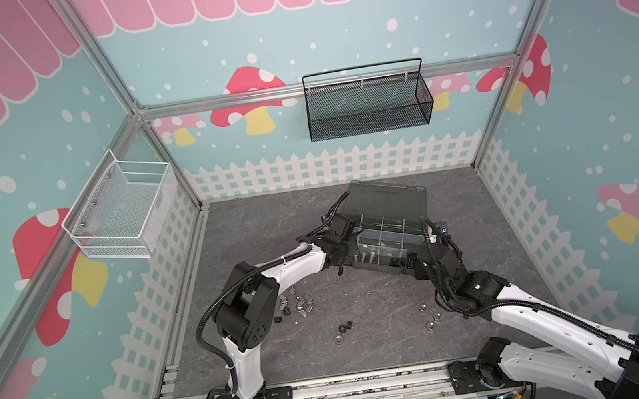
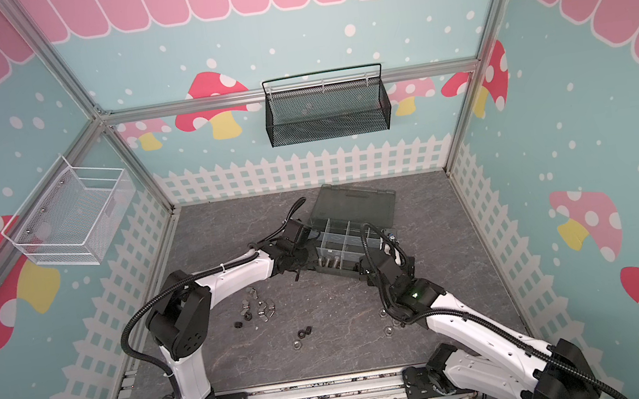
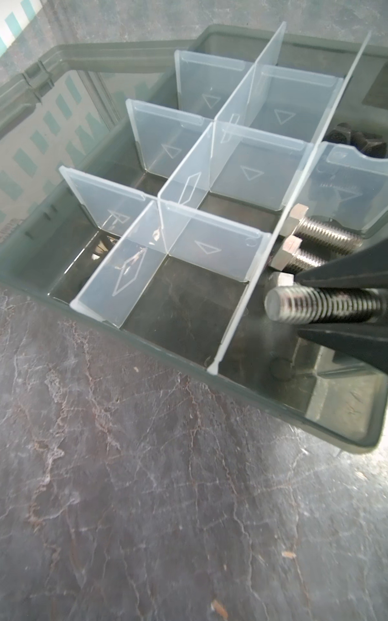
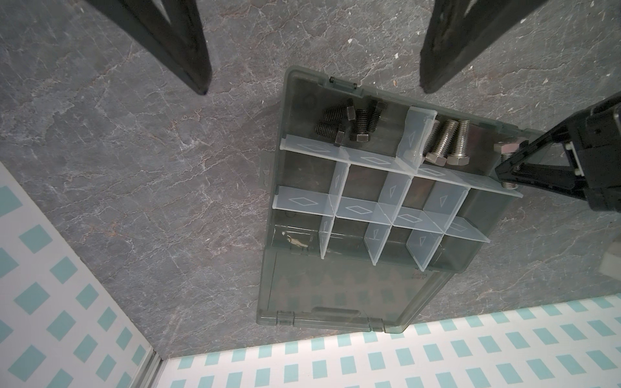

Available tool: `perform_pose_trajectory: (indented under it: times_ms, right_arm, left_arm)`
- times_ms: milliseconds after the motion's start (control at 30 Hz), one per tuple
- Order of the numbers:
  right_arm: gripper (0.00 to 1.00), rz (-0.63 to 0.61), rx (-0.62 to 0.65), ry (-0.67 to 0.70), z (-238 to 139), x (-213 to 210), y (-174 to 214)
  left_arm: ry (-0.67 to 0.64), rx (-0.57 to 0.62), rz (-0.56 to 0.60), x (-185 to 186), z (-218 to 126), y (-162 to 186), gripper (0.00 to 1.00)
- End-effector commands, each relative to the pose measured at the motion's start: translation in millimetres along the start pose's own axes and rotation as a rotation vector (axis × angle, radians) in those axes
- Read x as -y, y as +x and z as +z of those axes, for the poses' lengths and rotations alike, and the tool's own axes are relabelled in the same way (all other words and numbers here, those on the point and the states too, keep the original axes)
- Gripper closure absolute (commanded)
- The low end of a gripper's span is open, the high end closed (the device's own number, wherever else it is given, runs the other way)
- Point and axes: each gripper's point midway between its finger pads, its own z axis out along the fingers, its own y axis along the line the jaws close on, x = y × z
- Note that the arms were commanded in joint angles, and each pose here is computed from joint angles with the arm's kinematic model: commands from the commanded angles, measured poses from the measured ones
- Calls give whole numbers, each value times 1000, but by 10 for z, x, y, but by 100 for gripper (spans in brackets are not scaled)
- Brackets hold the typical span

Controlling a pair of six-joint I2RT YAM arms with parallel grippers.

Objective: Sort the screws and nuts into containers
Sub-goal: 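Open the left gripper to drop the bolt into the near compartment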

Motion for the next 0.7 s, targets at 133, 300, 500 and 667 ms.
perform_pose_trajectory:
  times_ms: [133,300,500,667]
  right_arm:
    - [2,9,-5,0,14,-21,-11]
    - [2,11,-3,-3,9,-25,-22]
    - [2,6,-8,-24,-6,-54,-21]
    - [0,-37,-26,-100,-9,-201,-6]
  left_arm:
    - [15,23,-30,21,-69,-62,66]
    - [30,37,-35,26,-180,-85,60]
    - [67,75,-42,55,-431,-155,54]
    - [88,130,-58,-17,-725,-202,41]
